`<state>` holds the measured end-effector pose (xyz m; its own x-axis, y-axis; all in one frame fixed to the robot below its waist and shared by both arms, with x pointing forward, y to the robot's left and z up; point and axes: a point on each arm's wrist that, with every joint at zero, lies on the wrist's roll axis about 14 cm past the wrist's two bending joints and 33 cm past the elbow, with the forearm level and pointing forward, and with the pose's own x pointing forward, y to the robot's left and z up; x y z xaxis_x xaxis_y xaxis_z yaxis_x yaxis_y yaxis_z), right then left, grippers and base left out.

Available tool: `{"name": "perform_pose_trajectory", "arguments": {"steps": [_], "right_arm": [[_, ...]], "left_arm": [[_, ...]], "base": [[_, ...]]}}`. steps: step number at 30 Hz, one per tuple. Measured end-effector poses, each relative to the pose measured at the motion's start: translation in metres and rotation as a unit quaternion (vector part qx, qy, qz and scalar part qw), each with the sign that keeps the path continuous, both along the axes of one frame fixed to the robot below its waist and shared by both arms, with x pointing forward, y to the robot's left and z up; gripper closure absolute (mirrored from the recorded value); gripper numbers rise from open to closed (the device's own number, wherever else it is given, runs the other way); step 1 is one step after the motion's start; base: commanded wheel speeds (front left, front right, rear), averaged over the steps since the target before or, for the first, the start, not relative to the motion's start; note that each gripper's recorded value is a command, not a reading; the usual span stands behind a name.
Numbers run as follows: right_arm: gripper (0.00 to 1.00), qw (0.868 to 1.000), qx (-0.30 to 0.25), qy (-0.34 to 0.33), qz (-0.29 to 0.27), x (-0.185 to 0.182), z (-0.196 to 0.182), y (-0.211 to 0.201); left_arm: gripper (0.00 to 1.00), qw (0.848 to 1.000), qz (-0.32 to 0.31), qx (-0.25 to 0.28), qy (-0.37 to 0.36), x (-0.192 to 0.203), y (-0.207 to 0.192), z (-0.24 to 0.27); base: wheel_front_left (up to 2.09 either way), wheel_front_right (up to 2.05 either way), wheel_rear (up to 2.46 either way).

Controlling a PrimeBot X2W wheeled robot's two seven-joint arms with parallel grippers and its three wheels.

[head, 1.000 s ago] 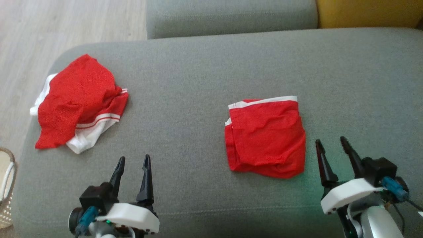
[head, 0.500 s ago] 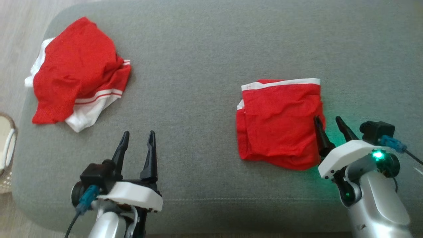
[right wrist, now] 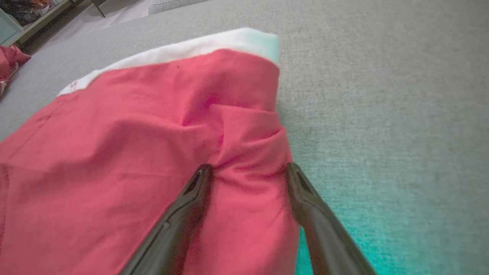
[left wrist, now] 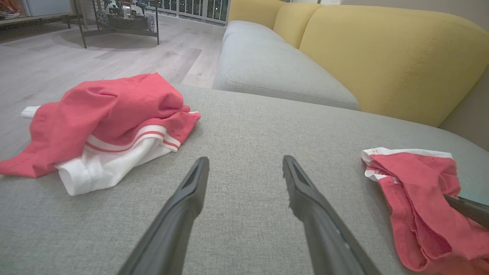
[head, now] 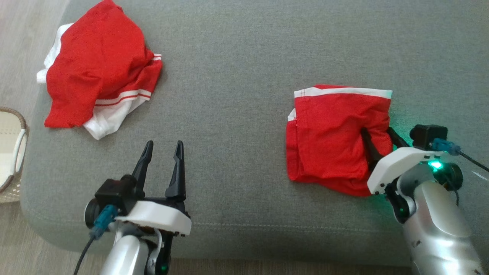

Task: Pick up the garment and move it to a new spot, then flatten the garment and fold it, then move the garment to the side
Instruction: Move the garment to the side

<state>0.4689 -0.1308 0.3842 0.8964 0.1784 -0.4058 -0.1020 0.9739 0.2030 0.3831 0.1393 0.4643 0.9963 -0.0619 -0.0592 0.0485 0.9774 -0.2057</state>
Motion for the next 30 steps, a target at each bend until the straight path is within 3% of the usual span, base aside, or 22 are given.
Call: {"name": "perform_pose_trajectory", "arguments": {"steps": [1,2,3,12,17,25,30], "right_arm": [[0.57,1.000,-0.002,0.002,0.004,0.000,-0.002,0.002],[0.57,1.000,-0.003,0.004,0.007,0.000,-0.003,0.004],[1.00,1.000,-0.004,0.002,0.011,0.001,-0.003,0.006],[1.00,0.996,-0.061,-0.035,0.050,0.006,0.010,0.005],[1.00,0.987,-0.123,-0.057,0.086,0.006,0.018,-0.001],[1.00,0.963,-0.231,-0.100,0.092,0.045,0.051,-0.052],[1.00,0.956,-0.267,-0.105,0.065,0.067,0.067,-0.092]], "left_arm": [[0.00,1.000,0.001,0.000,0.001,0.000,0.001,-0.001],[0.00,1.000,0.002,0.000,0.002,0.000,0.001,-0.001],[0.00,1.000,0.002,0.001,0.003,0.000,0.002,-0.002],[0.00,1.000,-0.001,0.000,-0.004,0.003,0.000,0.002],[0.00,1.000,-0.012,-0.002,-0.009,0.006,-0.007,0.005],[0.00,0.993,-0.104,0.037,-0.050,0.037,-0.051,0.017],[0.00,0.979,-0.176,0.067,-0.083,0.065,-0.085,0.022]], "base": [[0.00,0.00,0.00],[0.00,0.00,0.00],[0.00,0.00,0.00],[0.00,0.00,0.00],[0.00,0.00,0.00],[0.00,0.00,0.00],[0.00,0.00,0.00]]}}
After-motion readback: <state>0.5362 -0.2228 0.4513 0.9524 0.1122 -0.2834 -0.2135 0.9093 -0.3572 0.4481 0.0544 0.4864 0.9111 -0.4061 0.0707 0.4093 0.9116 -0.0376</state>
